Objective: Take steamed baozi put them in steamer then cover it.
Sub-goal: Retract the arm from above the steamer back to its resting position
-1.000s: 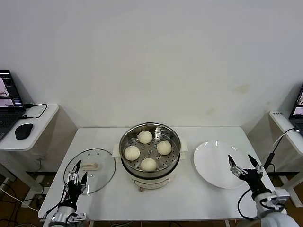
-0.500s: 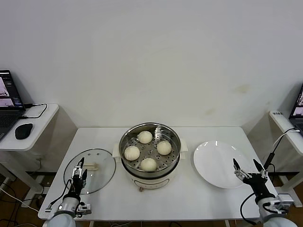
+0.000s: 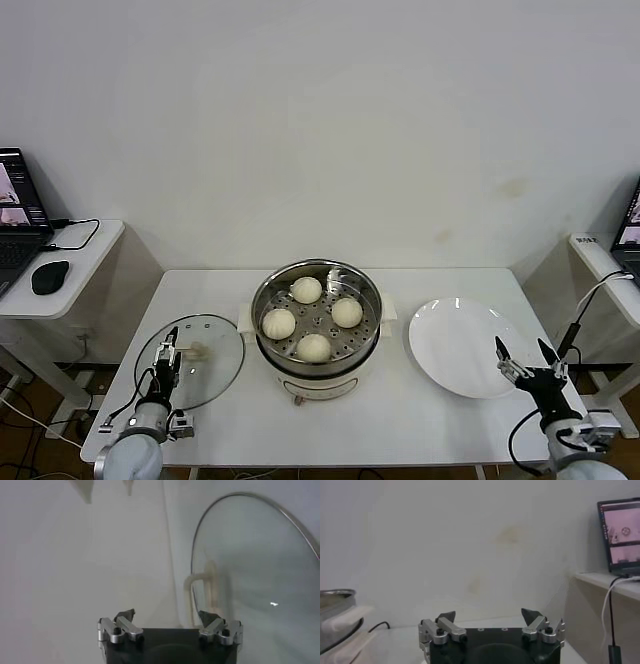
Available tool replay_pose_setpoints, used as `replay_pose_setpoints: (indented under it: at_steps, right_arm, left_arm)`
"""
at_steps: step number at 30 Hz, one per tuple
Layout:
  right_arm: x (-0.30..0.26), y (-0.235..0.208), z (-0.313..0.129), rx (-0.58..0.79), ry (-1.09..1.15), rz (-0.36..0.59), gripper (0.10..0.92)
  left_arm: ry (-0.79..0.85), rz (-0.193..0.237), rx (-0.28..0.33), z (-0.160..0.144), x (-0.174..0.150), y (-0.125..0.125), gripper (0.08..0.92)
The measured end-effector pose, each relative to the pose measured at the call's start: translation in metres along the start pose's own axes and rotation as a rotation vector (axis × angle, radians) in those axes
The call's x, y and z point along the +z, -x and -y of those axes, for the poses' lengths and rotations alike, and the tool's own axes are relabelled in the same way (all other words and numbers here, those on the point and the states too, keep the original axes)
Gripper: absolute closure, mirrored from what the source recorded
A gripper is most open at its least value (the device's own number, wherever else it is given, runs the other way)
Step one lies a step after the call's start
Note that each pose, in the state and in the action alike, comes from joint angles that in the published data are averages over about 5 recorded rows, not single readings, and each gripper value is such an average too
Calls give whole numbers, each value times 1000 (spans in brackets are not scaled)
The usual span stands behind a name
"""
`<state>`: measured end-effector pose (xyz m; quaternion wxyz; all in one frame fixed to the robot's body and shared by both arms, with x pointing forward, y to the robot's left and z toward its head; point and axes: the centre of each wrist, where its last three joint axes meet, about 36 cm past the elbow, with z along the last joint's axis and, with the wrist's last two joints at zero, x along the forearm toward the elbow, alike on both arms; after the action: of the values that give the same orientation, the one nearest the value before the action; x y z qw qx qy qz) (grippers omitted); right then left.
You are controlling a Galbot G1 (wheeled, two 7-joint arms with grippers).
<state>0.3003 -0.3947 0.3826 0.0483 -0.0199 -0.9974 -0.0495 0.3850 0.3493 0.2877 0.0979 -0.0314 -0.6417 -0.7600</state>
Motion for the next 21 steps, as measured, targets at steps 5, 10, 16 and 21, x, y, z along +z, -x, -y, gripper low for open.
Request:
replay_pose_setpoints:
  at_steps: [5, 10, 16, 21]
  right_arm:
    - [1, -2, 1, 3, -2, -1, 199]
    - [2, -3, 2, 7, -1, -4, 200]
    - [2, -5, 2, 9, -3, -4, 199]
    - [0, -7, 5, 12, -10, -3, 200]
  left_arm:
    - [2, -14, 6, 0, -3, 8, 177]
    - [-3, -31, 10, -1, -8, 15, 177]
    - [-11, -53, 9, -2, -12, 23, 177]
    - [-18, -61, 4, -3, -14, 30, 177]
